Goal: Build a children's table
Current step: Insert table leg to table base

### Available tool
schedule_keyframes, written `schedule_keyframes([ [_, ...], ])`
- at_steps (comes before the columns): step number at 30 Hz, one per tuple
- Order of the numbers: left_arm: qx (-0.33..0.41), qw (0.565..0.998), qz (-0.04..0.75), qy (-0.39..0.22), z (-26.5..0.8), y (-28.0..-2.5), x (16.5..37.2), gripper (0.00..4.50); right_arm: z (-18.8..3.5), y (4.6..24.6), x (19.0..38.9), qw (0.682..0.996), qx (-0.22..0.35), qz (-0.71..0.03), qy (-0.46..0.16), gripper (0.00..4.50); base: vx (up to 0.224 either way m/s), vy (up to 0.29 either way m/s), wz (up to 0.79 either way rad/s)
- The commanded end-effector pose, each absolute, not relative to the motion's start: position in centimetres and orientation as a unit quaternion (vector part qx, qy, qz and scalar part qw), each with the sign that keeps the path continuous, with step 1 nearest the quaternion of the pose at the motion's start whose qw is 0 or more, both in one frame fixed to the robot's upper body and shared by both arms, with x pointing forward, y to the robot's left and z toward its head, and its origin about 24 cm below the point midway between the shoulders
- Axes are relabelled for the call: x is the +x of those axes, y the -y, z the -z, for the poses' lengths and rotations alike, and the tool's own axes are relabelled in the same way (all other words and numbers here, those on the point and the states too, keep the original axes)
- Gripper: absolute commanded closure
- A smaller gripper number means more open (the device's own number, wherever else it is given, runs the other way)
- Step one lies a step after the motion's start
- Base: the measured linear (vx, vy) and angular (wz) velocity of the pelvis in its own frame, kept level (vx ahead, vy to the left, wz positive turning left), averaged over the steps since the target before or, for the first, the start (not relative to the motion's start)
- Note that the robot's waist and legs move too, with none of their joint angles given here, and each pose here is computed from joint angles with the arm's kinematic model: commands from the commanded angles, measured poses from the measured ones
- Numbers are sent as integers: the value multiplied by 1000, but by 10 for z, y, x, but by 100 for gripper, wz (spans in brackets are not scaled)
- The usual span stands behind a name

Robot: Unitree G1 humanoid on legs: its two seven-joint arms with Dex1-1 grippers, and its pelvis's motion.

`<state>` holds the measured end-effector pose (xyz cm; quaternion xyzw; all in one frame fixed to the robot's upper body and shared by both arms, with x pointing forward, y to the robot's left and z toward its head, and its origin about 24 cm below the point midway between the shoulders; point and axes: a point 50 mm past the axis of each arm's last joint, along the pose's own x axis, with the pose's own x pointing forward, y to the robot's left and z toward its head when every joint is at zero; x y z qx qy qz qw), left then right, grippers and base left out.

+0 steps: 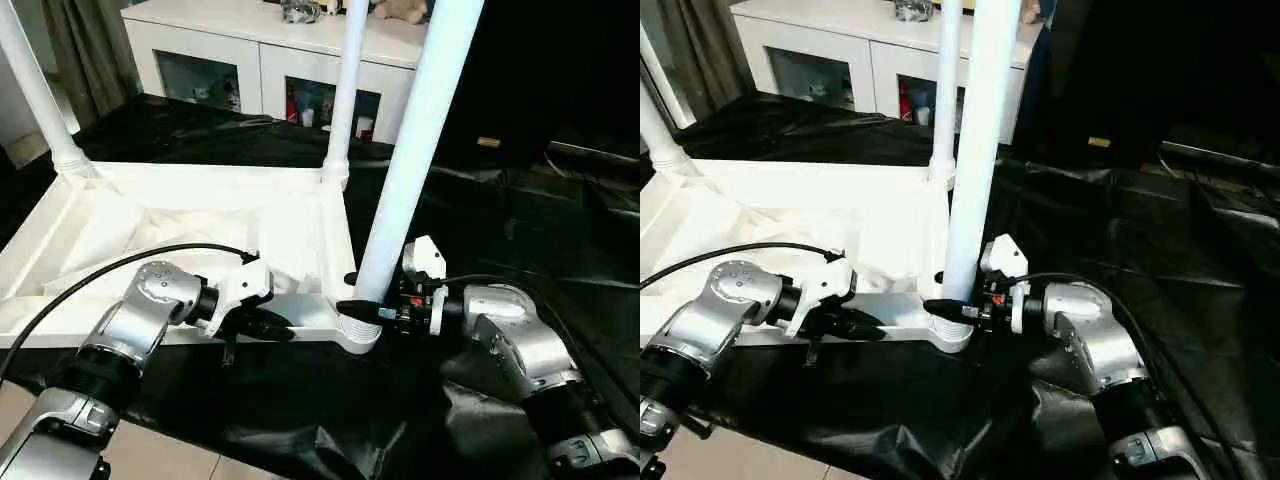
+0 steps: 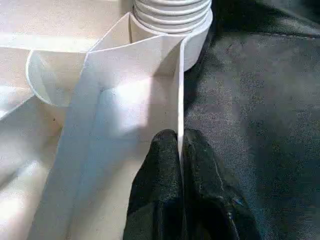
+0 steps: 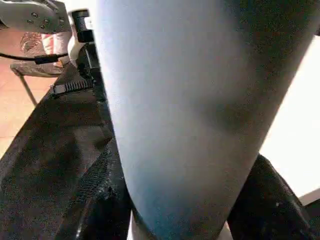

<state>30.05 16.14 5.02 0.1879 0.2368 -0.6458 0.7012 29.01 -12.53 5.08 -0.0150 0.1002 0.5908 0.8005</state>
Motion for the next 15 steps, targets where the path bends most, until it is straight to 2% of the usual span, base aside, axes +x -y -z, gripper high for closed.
schedule_keyframes([
  [1,187,693,676,-166,-68,-138,308,450,1,131,273,802,-6,-554,-223,259,0,0,0],
  [3,188,700,668,-166,-68,-137,310,450,2,132,275,811,-4,-541,-224,259,0,0,0],
  [5,195,718,647,-166,-66,-137,315,450,4,136,282,839,2,-496,-224,259,0,0,0],
  [9,200,768,584,-171,-63,-134,331,450,13,153,303,909,1,-338,-242,259,0,0,0],
  [10,195,780,569,-173,-63,-132,335,450,16,156,306,919,0,-306,-248,259,0,0,0],
  [11,195,780,569,-173,-63,-132,335,450,16,156,306,919,0,-306,-248,259,0,0,0],
  [12,183,810,527,-179,-62,-125,344,450,19,159,312,938,3,-235,-255,259,0,0,0],
  [15,174,833,491,-187,-61,-118,350,450,21,158,317,947,11,-188,-259,259,0,0,0],
])
